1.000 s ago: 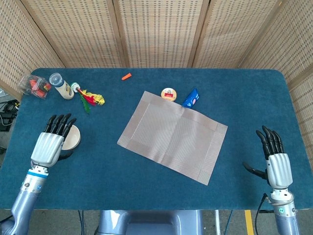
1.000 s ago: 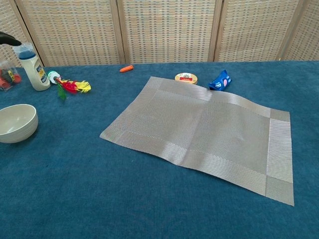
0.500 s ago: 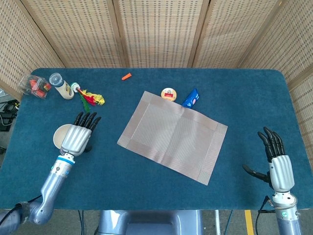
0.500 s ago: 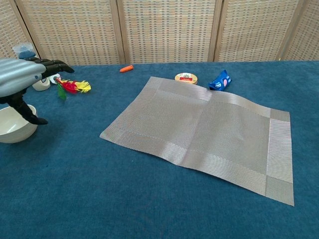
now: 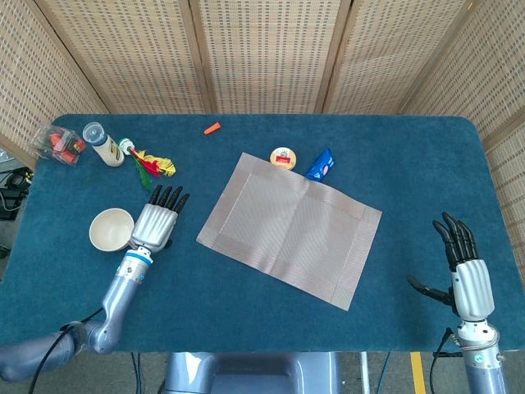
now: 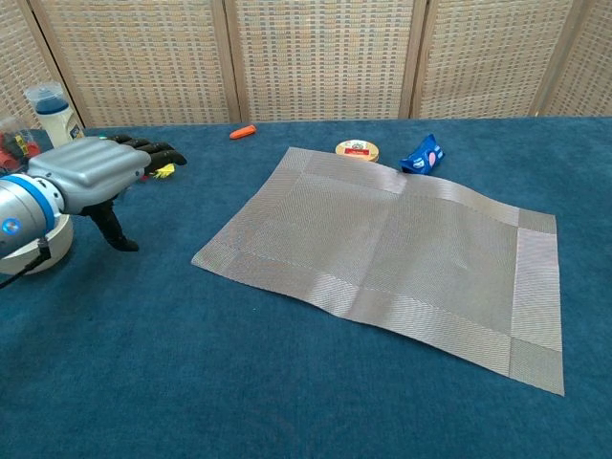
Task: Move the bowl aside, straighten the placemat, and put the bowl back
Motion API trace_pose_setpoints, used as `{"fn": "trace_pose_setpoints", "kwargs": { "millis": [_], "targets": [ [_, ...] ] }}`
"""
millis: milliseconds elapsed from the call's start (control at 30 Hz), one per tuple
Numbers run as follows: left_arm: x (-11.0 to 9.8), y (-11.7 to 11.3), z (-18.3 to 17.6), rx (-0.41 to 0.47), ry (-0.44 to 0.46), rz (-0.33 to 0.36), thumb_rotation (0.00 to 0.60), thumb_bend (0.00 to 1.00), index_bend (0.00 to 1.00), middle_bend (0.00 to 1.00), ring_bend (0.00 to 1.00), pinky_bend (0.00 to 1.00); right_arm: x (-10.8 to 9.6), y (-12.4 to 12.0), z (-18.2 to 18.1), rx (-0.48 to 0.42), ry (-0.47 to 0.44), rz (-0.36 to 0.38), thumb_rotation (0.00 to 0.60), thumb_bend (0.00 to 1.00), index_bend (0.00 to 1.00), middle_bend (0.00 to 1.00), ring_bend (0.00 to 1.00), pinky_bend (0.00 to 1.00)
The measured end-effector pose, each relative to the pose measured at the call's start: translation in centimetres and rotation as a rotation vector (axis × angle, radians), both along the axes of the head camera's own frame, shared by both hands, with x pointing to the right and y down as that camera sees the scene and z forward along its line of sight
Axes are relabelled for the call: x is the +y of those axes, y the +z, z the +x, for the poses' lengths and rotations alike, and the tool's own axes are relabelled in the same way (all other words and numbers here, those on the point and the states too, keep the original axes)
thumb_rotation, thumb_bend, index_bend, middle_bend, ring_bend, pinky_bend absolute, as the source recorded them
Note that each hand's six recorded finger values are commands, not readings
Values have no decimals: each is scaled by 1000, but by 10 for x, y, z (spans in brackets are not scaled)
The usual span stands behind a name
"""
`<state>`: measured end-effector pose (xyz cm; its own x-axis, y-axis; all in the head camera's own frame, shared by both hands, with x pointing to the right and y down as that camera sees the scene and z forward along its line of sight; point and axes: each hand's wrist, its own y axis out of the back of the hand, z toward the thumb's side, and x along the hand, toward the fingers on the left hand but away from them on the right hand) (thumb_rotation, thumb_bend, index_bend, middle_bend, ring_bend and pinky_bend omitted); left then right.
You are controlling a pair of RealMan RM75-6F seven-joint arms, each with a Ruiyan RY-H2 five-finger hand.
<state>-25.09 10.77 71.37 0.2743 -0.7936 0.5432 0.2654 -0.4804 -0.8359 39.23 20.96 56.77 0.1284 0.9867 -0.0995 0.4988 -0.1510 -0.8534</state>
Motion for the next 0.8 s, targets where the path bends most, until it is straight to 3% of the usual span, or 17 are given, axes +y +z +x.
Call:
{"fn": "trace_pose_setpoints", "kwargs": {
  "millis": [433,800],
  "targets": [
    [-2,21,45,16,50,-25,600,8,65,0,0,0,1,4,-3,6,-10,-14,600,198,111,0,0,0],
    [6,30,59,12,85,-47,600,8,71,0,0,0,1,9,-6,6,-14,-31,600,198,111,0,0,0]
  ]
}}
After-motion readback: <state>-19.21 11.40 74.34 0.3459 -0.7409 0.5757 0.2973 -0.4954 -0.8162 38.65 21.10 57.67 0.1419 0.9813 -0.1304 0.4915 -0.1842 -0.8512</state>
